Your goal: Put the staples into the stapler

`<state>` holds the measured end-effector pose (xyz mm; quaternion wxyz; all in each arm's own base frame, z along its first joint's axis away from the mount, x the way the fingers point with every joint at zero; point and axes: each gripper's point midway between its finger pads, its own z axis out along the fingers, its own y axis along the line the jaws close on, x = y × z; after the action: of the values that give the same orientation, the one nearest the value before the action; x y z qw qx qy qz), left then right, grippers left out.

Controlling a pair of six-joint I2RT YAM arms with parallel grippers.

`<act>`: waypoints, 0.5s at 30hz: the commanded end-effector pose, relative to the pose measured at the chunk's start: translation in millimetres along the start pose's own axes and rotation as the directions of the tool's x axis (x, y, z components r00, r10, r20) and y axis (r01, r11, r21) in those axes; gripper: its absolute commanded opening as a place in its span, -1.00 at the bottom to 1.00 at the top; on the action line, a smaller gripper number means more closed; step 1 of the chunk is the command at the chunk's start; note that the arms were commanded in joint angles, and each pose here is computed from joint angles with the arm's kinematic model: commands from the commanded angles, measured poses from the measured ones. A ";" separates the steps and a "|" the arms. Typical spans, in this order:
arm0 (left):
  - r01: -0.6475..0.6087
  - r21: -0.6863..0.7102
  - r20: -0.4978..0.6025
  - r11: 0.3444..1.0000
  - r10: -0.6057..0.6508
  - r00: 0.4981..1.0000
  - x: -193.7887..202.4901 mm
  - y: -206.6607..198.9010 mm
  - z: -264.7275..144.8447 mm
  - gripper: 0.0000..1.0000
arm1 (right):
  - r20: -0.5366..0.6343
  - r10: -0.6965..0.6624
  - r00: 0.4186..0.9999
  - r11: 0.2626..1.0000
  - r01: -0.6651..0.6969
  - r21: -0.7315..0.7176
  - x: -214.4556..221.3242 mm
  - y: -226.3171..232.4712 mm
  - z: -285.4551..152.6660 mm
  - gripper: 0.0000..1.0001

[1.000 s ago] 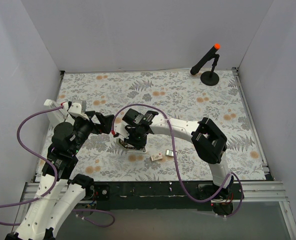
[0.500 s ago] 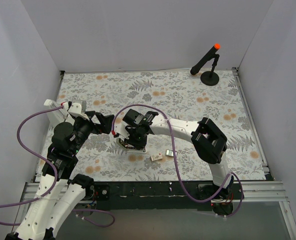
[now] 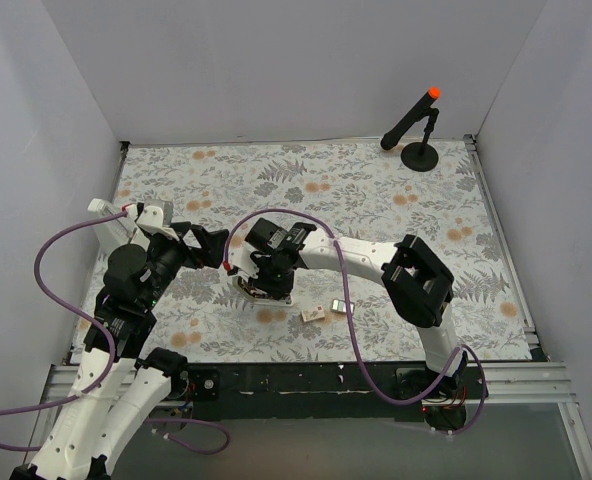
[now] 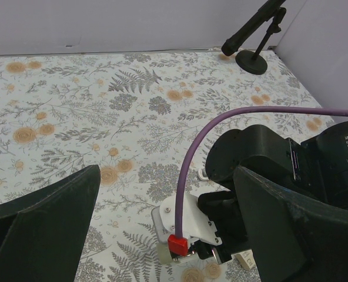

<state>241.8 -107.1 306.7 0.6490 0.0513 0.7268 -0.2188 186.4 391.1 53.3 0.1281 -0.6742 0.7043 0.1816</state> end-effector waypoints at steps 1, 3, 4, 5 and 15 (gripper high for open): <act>-0.004 0.009 -0.015 1.000 0.004 1.000 6.1 -0.5 0.7 0.96 | -0.052 0.014 0.999 1.000 -0.015 -0.023 10.6 2.1 8.2 -0.50; -0.004 0.009 -0.014 1.000 0.004 1.000 5.4 -0.7 0.6 0.96 | -0.062 0.013 0.998 1.000 -0.015 -0.023 12.5 2.4 9.3 -0.50; -0.004 0.007 -0.016 1.000 0.004 1.000 6.4 -0.1 0.7 0.96 | -0.062 0.015 0.998 1.000 -0.016 -0.024 12.2 2.5 9.6 -0.49; -0.004 0.007 -0.016 1.000 0.004 1.000 6.4 -0.1 0.7 0.96 | -0.062 0.015 0.998 1.000 -0.016 -0.024 12.2 2.5 9.6 -0.47; -0.004 0.009 -0.017 1.000 0.004 1.000 6.5 -0.5 -0.1 0.96 | -0.053 0.017 0.998 1.000 -0.019 -0.025 8.4 2.3 8.2 -0.31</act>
<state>242.0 -107.2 304.3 0.6471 0.0516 0.7287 -0.2183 185.2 388.7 47.5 0.1161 -0.6745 0.7072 0.1774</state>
